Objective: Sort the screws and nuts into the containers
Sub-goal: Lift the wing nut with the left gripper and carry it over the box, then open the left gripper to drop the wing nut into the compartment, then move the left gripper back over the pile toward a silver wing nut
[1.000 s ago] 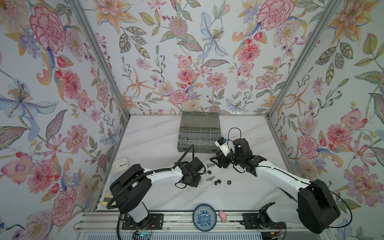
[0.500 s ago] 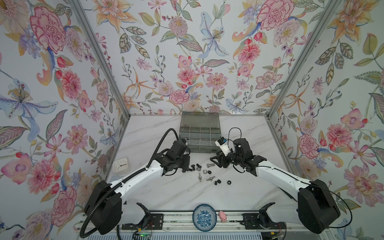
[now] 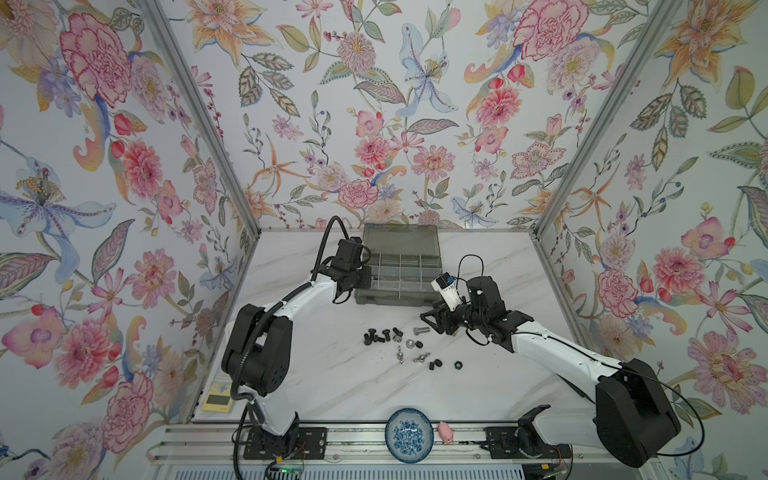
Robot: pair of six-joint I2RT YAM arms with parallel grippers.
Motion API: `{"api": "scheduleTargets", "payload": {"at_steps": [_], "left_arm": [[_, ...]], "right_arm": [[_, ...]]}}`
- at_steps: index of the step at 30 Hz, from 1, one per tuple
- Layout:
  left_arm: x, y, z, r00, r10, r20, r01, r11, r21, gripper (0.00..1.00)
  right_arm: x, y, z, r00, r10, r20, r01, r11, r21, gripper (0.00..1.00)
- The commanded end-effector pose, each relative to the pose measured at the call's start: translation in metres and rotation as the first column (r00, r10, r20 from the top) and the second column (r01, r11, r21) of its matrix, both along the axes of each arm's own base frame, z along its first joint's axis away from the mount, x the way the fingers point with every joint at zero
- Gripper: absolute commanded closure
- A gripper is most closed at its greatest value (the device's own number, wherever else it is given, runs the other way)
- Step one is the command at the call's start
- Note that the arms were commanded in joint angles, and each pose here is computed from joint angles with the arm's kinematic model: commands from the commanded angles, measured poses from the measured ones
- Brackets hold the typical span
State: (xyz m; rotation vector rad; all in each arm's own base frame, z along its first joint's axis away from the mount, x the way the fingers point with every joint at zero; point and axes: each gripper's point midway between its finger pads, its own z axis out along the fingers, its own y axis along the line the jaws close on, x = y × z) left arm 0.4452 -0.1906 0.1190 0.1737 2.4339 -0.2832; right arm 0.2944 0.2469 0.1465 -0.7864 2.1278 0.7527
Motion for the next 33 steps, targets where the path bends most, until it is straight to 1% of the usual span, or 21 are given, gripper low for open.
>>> {"api": "scheduleTargets", "payload": {"at_steps": [1, 6, 14, 19, 33], "left_arm": [[0.026, -0.012, 0.013, 0.997, -0.045, 0.061, 0.048, 0.998, -0.044, 1.0], [0.04, -0.015, 0.0, 0.998, -0.036, 0.05, 0.039, 0.997, -0.059, 1.0], [0.047, -0.018, -0.015, 0.999, -0.044, 0.017, 0.045, 0.997, -0.061, 1.0], [0.047, -0.018, -0.022, 0.999, -0.045, -0.001, 0.045, 0.997, -0.057, 1.0], [0.033, -0.012, -0.014, 0.999, -0.045, -0.008, 0.044, 0.998, -0.048, 1.0]], "right_arm": [[0.002, -0.002, 0.007, 0.999, -0.027, 0.017, 0.027, 1.0, 0.015, 0.35], [0.001, -0.001, 0.007, 1.0, -0.026, 0.013, 0.026, 1.0, 0.014, 0.35], [0.0, -0.002, 0.008, 0.999, -0.029, 0.015, 0.029, 1.0, 0.012, 0.35], [0.001, -0.003, 0.008, 0.999, -0.033, 0.015, 0.032, 0.999, 0.012, 0.34], [0.0, -0.002, 0.008, 1.0, -0.028, 0.012, 0.028, 1.0, 0.013, 0.34]]}}
